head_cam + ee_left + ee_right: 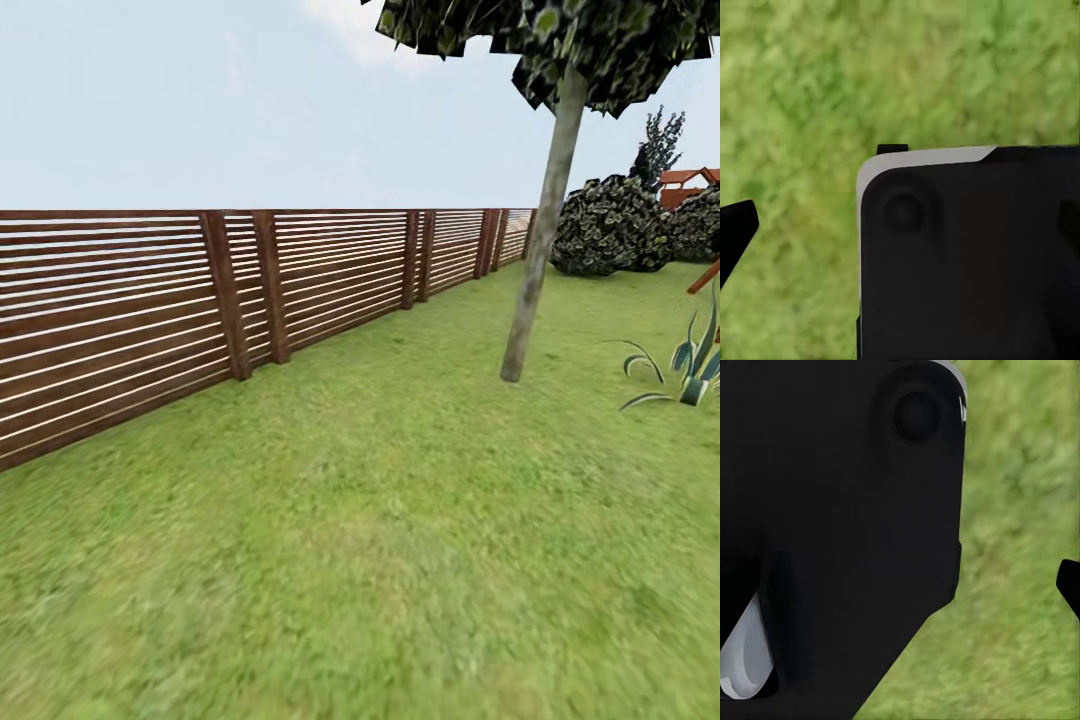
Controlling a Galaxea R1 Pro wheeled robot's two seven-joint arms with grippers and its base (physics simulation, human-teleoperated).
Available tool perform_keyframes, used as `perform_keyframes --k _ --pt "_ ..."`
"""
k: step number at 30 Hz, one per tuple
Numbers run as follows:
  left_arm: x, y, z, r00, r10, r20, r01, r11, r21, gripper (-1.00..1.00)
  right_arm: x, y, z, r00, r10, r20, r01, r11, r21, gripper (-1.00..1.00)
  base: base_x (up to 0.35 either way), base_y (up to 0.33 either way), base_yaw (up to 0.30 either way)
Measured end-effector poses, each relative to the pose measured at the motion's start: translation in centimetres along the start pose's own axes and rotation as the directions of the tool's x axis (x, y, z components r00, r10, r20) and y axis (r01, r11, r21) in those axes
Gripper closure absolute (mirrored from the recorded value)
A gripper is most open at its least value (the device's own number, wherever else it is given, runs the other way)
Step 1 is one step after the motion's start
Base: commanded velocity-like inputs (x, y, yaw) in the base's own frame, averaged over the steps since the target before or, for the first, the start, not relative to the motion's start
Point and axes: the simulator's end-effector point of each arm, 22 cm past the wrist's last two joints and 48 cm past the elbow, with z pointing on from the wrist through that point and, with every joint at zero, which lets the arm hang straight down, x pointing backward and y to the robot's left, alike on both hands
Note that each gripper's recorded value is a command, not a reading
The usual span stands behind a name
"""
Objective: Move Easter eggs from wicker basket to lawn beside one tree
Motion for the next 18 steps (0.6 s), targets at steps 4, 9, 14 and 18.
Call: perform_keyframes --k 4,9,14,18 --pt "0.0 0.01 0.0 1.0 0.0 0.0 0.0 1.0 0.0 -1.0 0.0 -0.01 0.0 1.0 0.0 0.0 0.0 1.0 0.0 -1.0 0.33 0.105 0.0" --pt "0.0 0.0 0.0 1.0 -0.001 0.0 0.001 1.0 0.0 -1.0 0.0 -0.01 0.0 1.0 0.0 0.0 0.0 1.0 0.001 -1.0 0.329 0.11 0.0" --pt "0.0 0.01 0.0 1.0 0.0 0.0 0.0 1.0 0.0 -1.0 0.0 -0.01 0.0 1.0 0.0 0.0 0.0 1.0 0.001 -1.0 0.328 0.113 0.0" --pt "0.0 -0.02 0.0 1.0 -0.001 0.0 0.001 1.0 0.0 -1.0 0.0 -0.01 0.0 1.0 0.0 0.0 0.0 1.0 0.001 -1.0 0.327 0.107 0.0"
